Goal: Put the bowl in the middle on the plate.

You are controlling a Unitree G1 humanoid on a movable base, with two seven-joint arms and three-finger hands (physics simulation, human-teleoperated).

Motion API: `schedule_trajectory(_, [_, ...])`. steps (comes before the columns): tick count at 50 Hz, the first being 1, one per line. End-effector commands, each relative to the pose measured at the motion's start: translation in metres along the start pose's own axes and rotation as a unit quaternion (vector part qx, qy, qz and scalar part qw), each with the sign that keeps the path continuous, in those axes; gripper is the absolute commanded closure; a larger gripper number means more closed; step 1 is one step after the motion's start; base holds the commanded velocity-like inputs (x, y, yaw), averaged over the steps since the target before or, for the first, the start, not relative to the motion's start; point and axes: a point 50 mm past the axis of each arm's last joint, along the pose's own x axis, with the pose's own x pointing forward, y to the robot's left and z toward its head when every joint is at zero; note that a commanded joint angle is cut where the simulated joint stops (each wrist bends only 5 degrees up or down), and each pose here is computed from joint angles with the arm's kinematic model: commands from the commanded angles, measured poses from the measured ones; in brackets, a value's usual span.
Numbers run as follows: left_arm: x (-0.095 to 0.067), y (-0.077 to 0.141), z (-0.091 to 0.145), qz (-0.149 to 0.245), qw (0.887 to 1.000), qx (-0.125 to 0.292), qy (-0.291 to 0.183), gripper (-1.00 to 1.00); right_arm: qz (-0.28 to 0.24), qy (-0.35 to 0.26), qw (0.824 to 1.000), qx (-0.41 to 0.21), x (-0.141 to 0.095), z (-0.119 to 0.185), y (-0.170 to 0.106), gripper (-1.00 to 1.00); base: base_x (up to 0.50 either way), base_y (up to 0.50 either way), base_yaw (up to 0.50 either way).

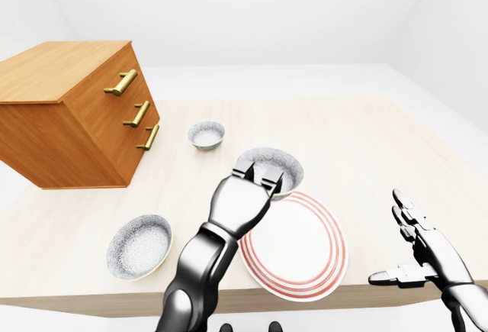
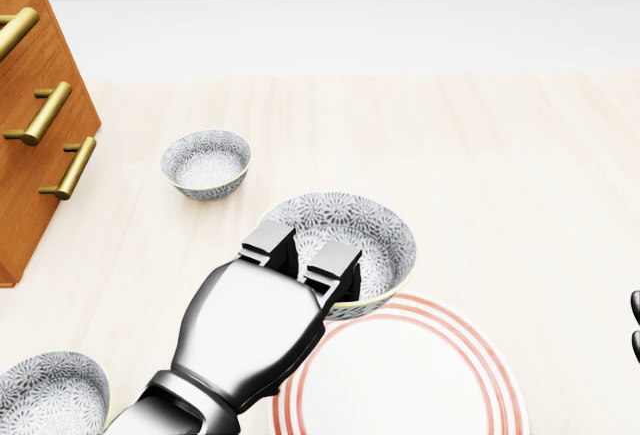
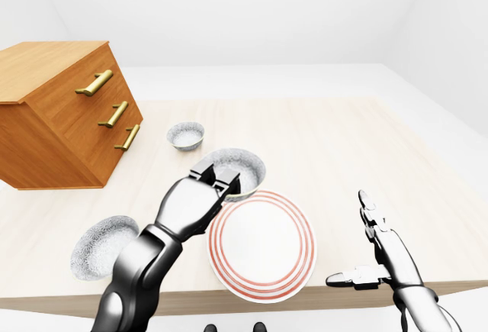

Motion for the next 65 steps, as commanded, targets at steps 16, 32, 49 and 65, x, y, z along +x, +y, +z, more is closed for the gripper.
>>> schedule_trajectory(16, [0.001, -0.014, 0.002, 0.001, 1.0, 0.007, 0.002, 1.0, 0.001, -0.003, 1.0, -0.001, 0.0, 0.001, 0.0, -1.0, 0.0, 0.0, 0.0])
schedule_trajectory(32, [-0.01, -0.037, 0.03, -0.019, 0.999, 0.011, -0.041, 1.0, 0.001, 0.002, 1.0, 0.002, 0.001, -0.001, 0.0, -1.0, 0.0, 0.0, 0.0])
schedule_trajectory(49, [-0.01, -0.049, 0.033, -0.033, 0.998, 0.013, -0.052, 1.0, 0.002, -0.001, 1.0, -0.001, 0.0, 0.001, 0.0, -1.0, 0.0, 0.0, 0.0])
schedule_trajectory(65, [-0.006, -0.059, 0.024, -0.038, 0.999, 0.011, -0.035, 1.0, 0.002, 0.002, 1.0, 0.001, 0.0, -0.001, 0.0, -1.0, 0.0, 0.0, 0.0])
